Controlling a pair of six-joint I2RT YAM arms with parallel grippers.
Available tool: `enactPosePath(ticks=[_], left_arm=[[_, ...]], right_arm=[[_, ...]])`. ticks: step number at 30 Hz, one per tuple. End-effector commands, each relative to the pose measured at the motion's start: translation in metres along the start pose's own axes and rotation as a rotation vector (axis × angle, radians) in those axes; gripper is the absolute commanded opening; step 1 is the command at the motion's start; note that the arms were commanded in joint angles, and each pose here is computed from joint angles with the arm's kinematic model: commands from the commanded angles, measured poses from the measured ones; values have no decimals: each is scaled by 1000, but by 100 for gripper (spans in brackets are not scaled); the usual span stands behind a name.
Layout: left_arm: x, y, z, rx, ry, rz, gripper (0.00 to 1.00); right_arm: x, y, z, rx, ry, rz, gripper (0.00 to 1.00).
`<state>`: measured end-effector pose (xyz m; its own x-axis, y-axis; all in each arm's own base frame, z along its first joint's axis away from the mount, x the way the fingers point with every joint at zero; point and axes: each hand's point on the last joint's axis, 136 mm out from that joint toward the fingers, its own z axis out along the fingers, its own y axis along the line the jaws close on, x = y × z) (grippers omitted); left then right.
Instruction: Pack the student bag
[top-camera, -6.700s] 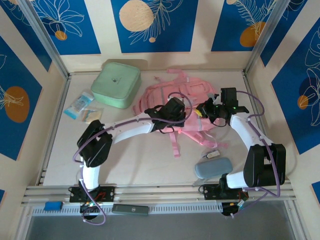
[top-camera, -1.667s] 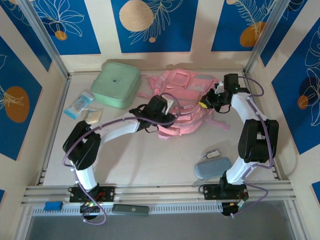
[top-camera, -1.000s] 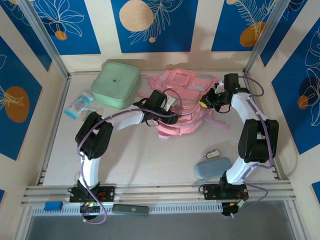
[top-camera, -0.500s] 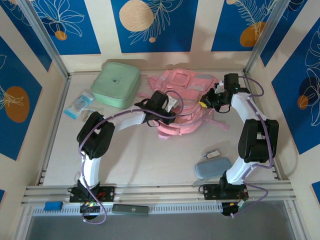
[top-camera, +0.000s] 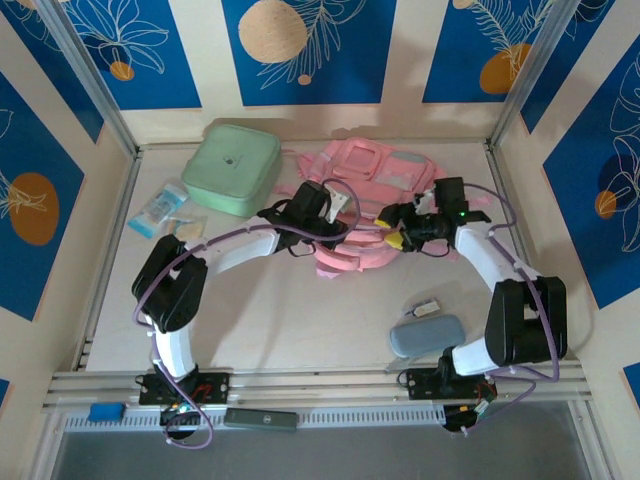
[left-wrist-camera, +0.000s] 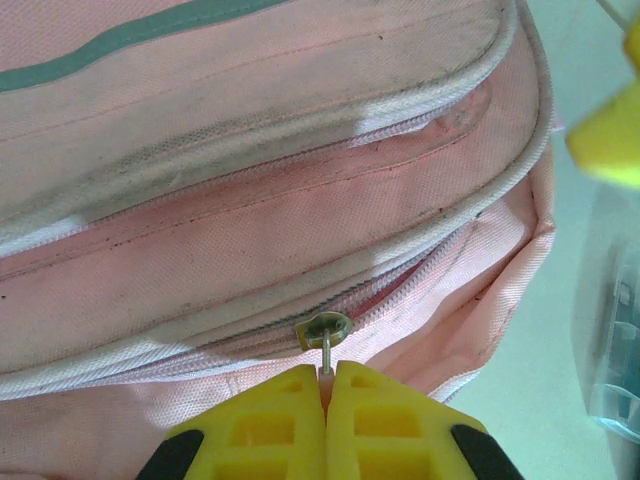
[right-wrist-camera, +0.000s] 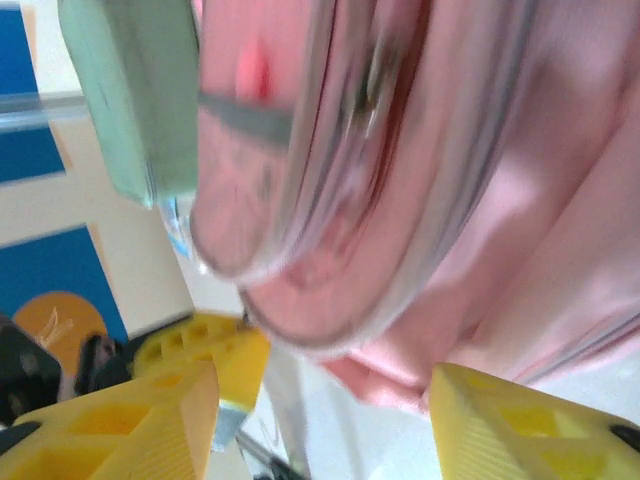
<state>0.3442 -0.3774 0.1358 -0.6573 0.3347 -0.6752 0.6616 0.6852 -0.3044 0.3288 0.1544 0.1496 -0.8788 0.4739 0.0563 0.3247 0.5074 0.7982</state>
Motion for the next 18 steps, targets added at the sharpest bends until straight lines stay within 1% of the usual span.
enactPosePath(ticks=[1,5,8,11,12,15,18], left_arm=[[-4,-4,-10,-16,-22,-4,0],[-5,-6,-12,-32,-29,3,0],[-7,-9,-14,-29,-36,5,0],[-7,-10,-13,-30,-39,3,0],[-9,-11,-14,-26,-45,1,0],[-7,-13,-11,-16,-45,-2,0],[-5,-12,-9,-15,-35,-6,0]], right_arm=[[5,16,15,-29,-36,43,59],[-6,21,36,-12,-87,55,55],[-20,23,48,-12,-102,85,49],[-29,17,55,35,-141,92,42],[-31,11,56,75,-165,108,41],[-38,2,57,99,-224,136,39],[-43,4,59,111,-251,122,38]])
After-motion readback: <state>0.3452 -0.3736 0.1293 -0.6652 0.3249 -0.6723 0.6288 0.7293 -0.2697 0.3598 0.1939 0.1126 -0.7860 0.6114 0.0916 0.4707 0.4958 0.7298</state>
